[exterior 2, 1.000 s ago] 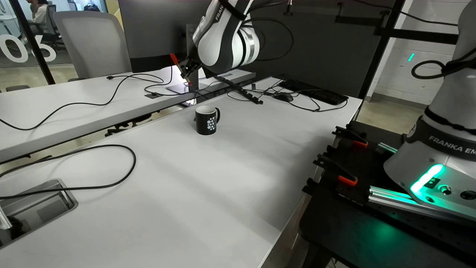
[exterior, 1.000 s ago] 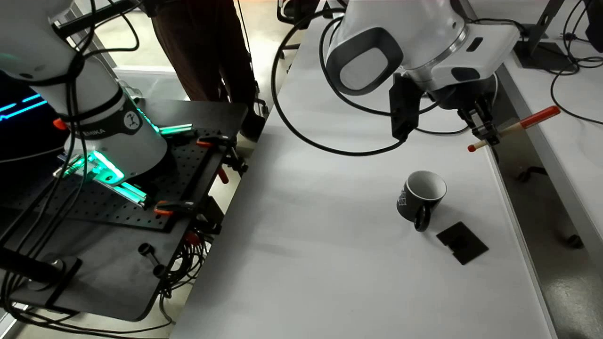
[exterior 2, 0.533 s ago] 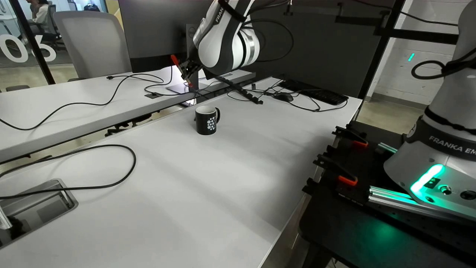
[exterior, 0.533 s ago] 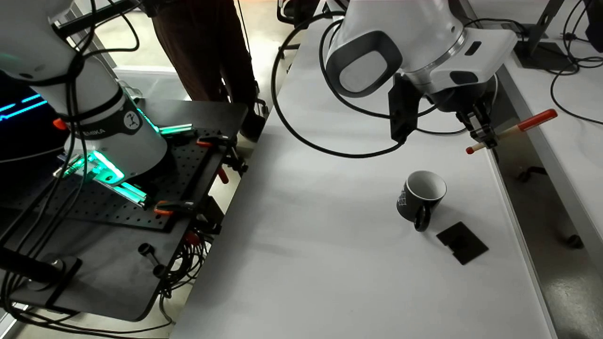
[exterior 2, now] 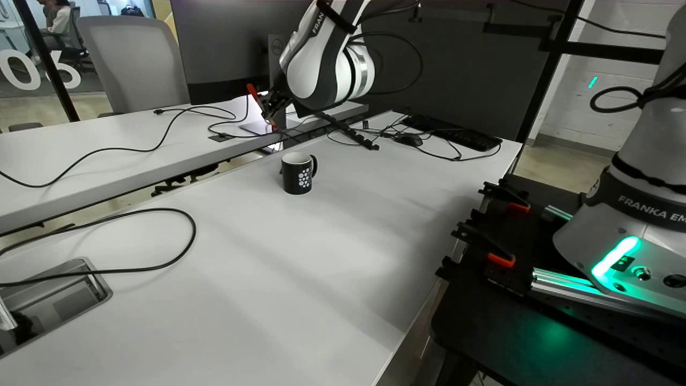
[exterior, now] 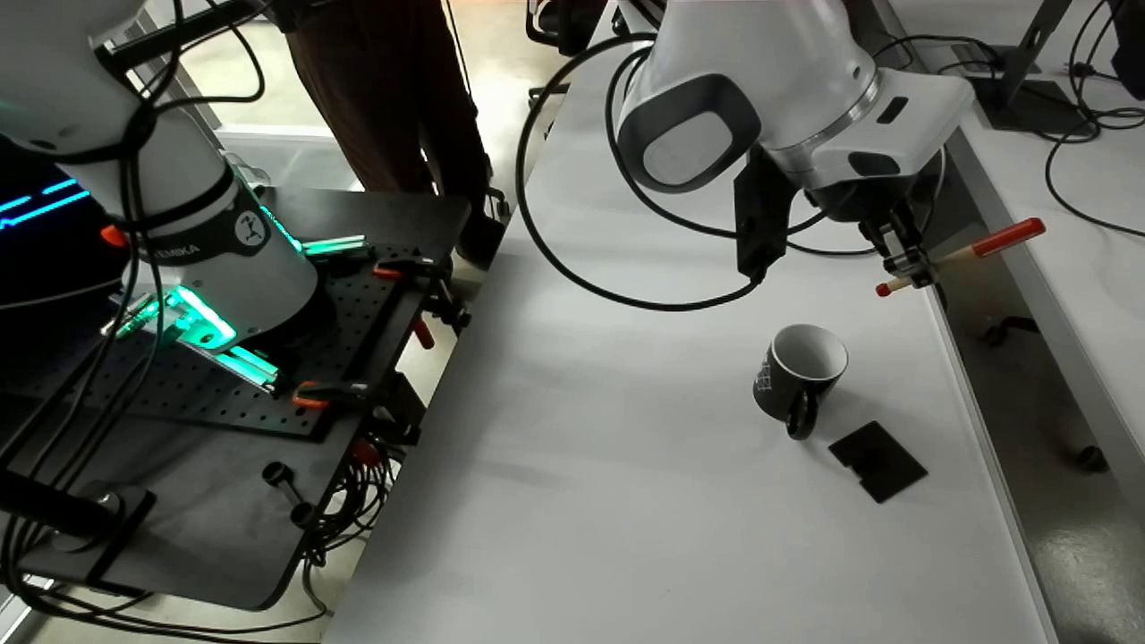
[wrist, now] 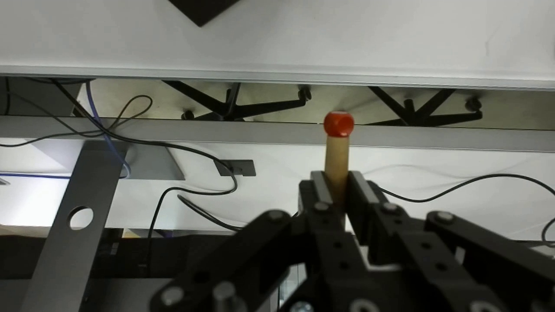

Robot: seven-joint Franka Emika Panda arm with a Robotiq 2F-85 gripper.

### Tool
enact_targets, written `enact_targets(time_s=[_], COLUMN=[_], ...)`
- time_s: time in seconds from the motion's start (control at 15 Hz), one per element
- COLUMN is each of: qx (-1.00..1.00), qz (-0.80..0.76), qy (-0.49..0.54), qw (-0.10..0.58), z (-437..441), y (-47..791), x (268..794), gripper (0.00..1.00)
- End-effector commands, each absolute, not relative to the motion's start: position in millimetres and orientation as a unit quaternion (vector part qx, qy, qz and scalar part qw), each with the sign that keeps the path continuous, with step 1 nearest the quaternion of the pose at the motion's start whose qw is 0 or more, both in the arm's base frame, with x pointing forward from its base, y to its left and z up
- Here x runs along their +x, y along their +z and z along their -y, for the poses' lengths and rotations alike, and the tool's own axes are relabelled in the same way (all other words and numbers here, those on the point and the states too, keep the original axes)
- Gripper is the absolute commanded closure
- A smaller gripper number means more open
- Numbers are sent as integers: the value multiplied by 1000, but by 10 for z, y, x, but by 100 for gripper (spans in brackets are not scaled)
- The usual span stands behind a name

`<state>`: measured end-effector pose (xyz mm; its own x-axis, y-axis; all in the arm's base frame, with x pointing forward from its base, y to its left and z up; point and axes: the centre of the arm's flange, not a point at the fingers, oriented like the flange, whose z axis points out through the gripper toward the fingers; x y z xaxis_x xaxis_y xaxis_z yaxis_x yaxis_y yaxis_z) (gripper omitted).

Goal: Pick up the pen from the table and put it in the black cup.

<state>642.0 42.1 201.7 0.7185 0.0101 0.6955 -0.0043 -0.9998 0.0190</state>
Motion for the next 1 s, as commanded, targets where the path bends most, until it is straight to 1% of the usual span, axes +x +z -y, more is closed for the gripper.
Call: enact_targets(time_s=[0.0,0.93], qx=[925,941], qz=[8,39], qy=[379,337], qw=[-2,-5], z=[-303,-253], y=[1775,1290], x=[6329,6140], gripper=[96,96])
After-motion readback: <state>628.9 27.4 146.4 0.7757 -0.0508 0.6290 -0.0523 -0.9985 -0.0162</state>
